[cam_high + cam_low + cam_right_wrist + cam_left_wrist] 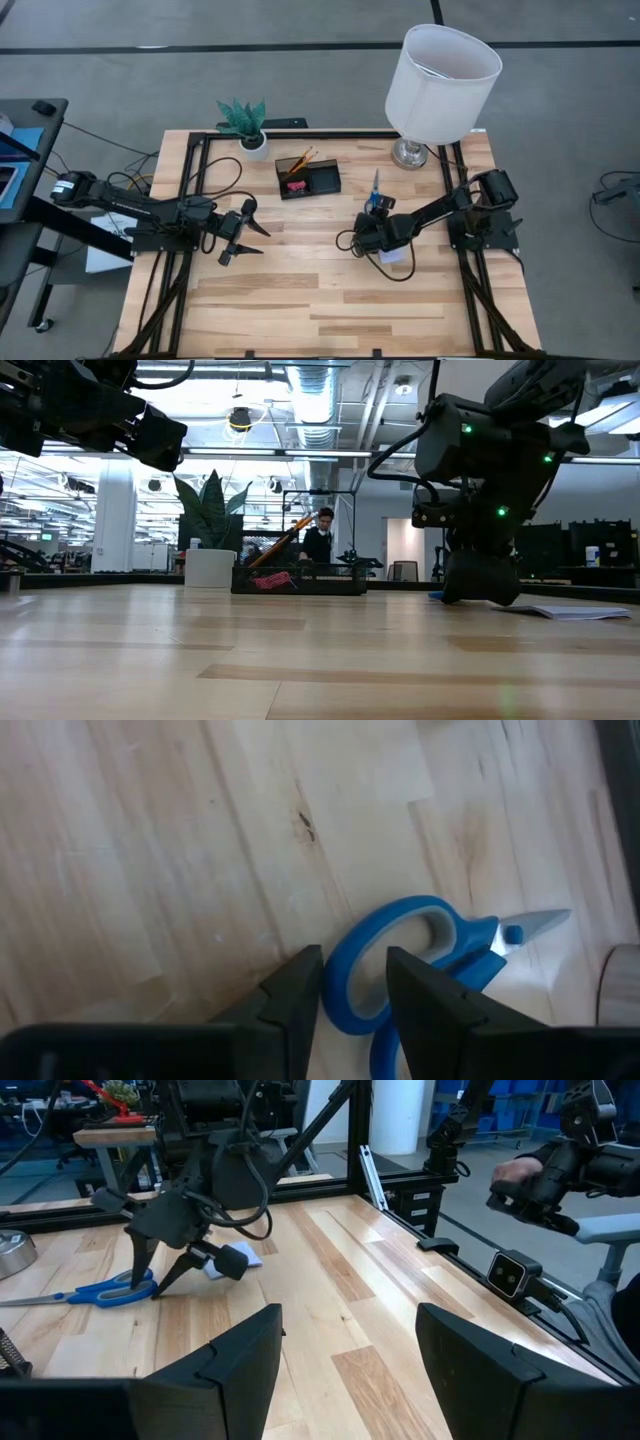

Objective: Pick and place office supplies into organizer
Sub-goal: Put the blue scissors into the black desk organizer

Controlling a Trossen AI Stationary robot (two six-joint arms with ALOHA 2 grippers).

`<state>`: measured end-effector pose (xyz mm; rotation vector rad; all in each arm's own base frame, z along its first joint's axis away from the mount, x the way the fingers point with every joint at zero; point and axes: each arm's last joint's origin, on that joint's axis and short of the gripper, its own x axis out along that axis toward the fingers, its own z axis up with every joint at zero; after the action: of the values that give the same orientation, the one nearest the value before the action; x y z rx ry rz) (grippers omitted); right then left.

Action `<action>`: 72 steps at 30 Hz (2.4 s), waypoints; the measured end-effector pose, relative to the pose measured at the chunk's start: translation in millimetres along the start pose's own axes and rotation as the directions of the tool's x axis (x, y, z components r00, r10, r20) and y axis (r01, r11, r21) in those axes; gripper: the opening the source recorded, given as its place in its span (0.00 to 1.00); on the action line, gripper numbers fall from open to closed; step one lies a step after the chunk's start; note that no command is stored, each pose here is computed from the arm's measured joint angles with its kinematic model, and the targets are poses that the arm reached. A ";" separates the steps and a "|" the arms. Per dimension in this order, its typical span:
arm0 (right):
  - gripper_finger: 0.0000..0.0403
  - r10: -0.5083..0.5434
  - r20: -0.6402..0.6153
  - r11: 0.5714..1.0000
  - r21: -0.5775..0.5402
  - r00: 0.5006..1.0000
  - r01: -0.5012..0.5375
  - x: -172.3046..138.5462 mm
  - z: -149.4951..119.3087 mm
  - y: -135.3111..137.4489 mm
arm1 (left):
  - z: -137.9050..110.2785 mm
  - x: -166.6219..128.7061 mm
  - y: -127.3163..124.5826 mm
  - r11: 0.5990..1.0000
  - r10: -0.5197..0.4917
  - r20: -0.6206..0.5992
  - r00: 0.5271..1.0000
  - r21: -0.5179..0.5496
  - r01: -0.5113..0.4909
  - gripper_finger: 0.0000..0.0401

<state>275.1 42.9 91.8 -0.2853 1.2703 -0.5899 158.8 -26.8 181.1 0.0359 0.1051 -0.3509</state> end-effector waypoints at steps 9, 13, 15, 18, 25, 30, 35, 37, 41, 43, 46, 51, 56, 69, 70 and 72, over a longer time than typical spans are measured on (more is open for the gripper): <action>0.14 0.035 -0.017 0.996 0.078 0.999 -0.034 0.3 0.3 0.1 | 0.0 0.0 0.1 1.000 0.000 0.000 1.000 0.000 0.000 0.56; 0.05 0.035 -0.020 0.994 0.109 0.999 -0.033 0.0 0.4 -0.1 | 0.0 0.0 0.0 1.000 0.000 0.000 1.000 0.000 0.000 0.56; 0.05 0.032 -0.019 0.991 0.130 0.999 -0.029 0.0 0.3 -0.2 | 0.0 0.0 0.0 1.000 0.000 0.000 1.000 0.000 0.000 0.56; 0.05 0.017 -0.013 0.986 0.167 1.000 -0.015 -0.4 0.1 0.1 | 0.0 0.0 0.0 1.000 0.000 0.000 1.000 -0.005 0.000 0.56; 0.04 0.010 -0.012 0.982 0.190 1.000 -0.007 -4.5 5.6 0.1 | 0.0 0.0 0.0 1.000 0.000 0.000 1.000 -0.006 0.000 0.56; 0.00 0.005 -0.013 0.983 0.184 1.000 -0.003 -12.4 15.3 0.8 | 0.0 0.0 0.0 1.000 0.000 0.000 1.000 -0.006 0.000 0.56; 0.01 0.033 -0.008 0.984 0.174 0.999 -0.032 -24.5 26.9 3.6 | 0.0 0.0 0.0 1.000 0.000 0.000 1.000 -0.006 0.000 0.56; 0.01 0.038 0.017 0.984 0.173 0.999 -0.040 -31.0 33.2 5.0 | 0.1 0.0 0.0 1.000 0.000 0.001 1.000 -0.006 0.000 0.56; 0.01 0.029 0.032 0.987 0.159 0.999 -0.034 -38.7 37.3 6.9 | 0.1 0.0 0.0 1.000 0.000 0.001 1.000 -0.007 0.000 0.56; 0.01 0.025 0.036 0.988 0.154 0.999 -0.030 -41.9 38.0 7.8 | 0.1 0.0 0.0 1.000 0.000 0.001 1.000 -0.007 0.000 0.56; 0.01 0.018 0.043 0.989 0.149 0.999 -0.025 -45.2 38.0 9.7 | 0.1 0.0 0.0 1.000 0.000 0.001 1.000 -0.008 0.000 0.56; 0.00 0.009 0.078 0.970 0.240 0.997 -0.028 -51.2 44.7 10.1 | 0.1 0.0 0.0 1.000 0.000 0.001 1.000 -0.010 0.000 0.56; 0.00 0.034 0.109 0.902 0.424 0.993 -0.077 -56.4 61.3 4.0 | 0.1 0.0 0.0 1.000 0.000 0.001 1.000 -0.010 0.000 0.56; 0.31 0.303 0.019 0.802 0.534 0.953 -0.266 -41.2 85.4 -25.0 | 0.1 -0.1 -1.0 0.999 -0.035 0.002 0.999 -0.037 0.035 0.56; 0.34 0.307 0.009 0.806 0.529 0.952 -0.265 -39.9 85.1 -26.7 | 0.1 -0.1 -1.0 0.999 -0.035 0.002 0.999 -0.038 0.035 0.56; 0.39 0.328 0.001 0.808 0.518 0.945 -0.281 -38.0 85.7 -29.0 | 0.1 -0.1 -1.0 0.999 -0.035 0.002 0.999 -0.038 0.035 0.56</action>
<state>342.5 30.4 162.1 0.3941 1.1628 -0.6424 158.4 -27.7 181.2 -0.0036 0.1110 -0.3837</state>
